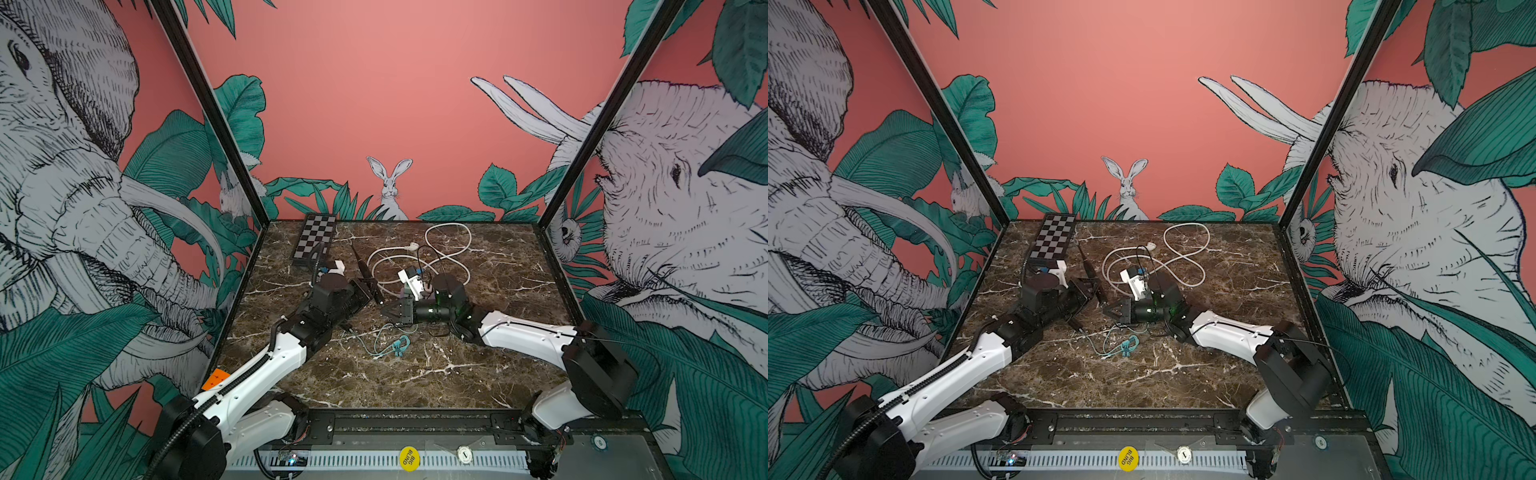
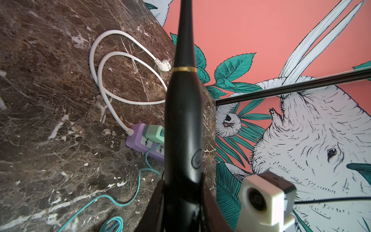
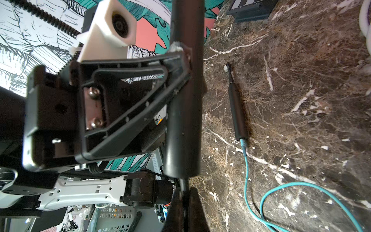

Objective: Charge the electric toothbrush
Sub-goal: Insert the charging cable into the electric toothbrush.

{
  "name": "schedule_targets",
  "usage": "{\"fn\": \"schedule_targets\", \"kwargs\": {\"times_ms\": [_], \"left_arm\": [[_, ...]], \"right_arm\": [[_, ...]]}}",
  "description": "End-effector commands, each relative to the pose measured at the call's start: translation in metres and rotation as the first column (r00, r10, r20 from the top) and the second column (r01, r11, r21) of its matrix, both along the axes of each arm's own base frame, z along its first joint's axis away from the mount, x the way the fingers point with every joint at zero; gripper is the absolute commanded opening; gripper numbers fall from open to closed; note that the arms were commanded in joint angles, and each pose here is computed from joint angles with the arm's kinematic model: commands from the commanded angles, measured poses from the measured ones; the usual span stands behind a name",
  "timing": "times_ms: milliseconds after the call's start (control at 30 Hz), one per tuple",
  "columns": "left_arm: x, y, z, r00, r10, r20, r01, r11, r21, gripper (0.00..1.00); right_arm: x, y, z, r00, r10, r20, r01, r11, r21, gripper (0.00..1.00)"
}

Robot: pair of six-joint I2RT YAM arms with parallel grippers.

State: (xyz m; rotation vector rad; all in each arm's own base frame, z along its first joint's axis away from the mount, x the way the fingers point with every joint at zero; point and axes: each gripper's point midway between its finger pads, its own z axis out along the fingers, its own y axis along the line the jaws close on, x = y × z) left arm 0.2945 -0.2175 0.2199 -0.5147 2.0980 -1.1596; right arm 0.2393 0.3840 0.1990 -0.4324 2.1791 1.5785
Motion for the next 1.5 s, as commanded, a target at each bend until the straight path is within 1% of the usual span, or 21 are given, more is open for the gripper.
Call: {"fn": "schedule_targets", "kwargs": {"times_ms": [0, 133, 433, 767, 933, 1000, 1067, 1200, 1267, 1333, 1400, 1467], "left_arm": [[-0.027, -0.029, 0.011, 0.985, -0.171, 0.008, 0.171, 0.985, -0.030, 0.00], [-0.029, -0.034, 0.009, 0.983, -0.183, 0.009, 0.183, 0.983, -0.026, 0.00], [-0.033, -0.040, 0.004, 0.982, -0.188, 0.002, 0.187, 0.981, -0.049, 0.00], [-0.031, -0.042, 0.003, 0.983, -0.184, -0.002, 0.184, 0.980, -0.070, 0.00], [-0.031, -0.042, 0.006, 0.983, -0.185, 0.006, 0.185, 0.981, -0.066, 0.00], [-0.030, -0.040, 0.009, 0.984, -0.177, 0.012, 0.177, 0.983, -0.054, 0.00], [-0.030, -0.037, 0.009, 0.986, -0.169, 0.014, 0.169, 0.985, -0.038, 0.00], [-0.028, -0.036, 0.008, 0.987, -0.164, 0.005, 0.164, 0.986, -0.011, 0.00], [-0.027, -0.037, 0.005, 0.986, -0.164, -0.013, 0.164, 0.986, -0.006, 0.00], [-0.035, -0.048, 0.000, 0.979, -0.202, -0.034, 0.203, 0.979, 0.012, 0.00], [-0.035, -0.052, -0.003, 0.976, -0.211, -0.046, 0.212, 0.977, 0.024, 0.00], [-0.038, -0.059, -0.006, 0.971, -0.233, -0.058, 0.237, 0.969, 0.072, 0.00]], "right_arm": [[0.041, -0.009, 0.044, 0.985, -0.155, 0.074, 0.146, 0.982, 0.117, 0.00], [0.045, -0.011, 0.051, 0.984, -0.161, 0.072, 0.149, 0.978, 0.146, 0.00], [0.051, -0.012, 0.062, 0.973, -0.174, 0.150, 0.155, 0.979, 0.130, 0.00], [0.054, -0.011, 0.062, 0.967, -0.169, 0.192, 0.149, 0.982, 0.116, 0.00], [0.049, -0.015, 0.062, 0.964, -0.157, 0.214, 0.139, 0.985, 0.098, 0.00], [0.045, -0.019, 0.061, 0.961, -0.154, 0.228, 0.139, 0.987, 0.082, 0.12], [0.041, -0.027, 0.057, 0.957, -0.159, 0.243, 0.151, 0.987, 0.050, 0.27], [0.027, -0.040, 0.055, 0.949, -0.139, 0.282, 0.143, 0.990, 0.008, 0.48], [0.020, -0.051, 0.056, 0.941, -0.143, 0.307, 0.156, 0.988, -0.017, 0.56], [0.015, -0.063, 0.058, 0.927, -0.154, 0.342, 0.179, 0.983, -0.042, 0.63], [0.013, -0.080, 0.063, 0.902, -0.181, 0.392, 0.228, 0.971, -0.076, 0.70], [0.013, -0.100, 0.070, 0.866, -0.220, 0.449, 0.298, 0.948, -0.110, 0.78]]}}
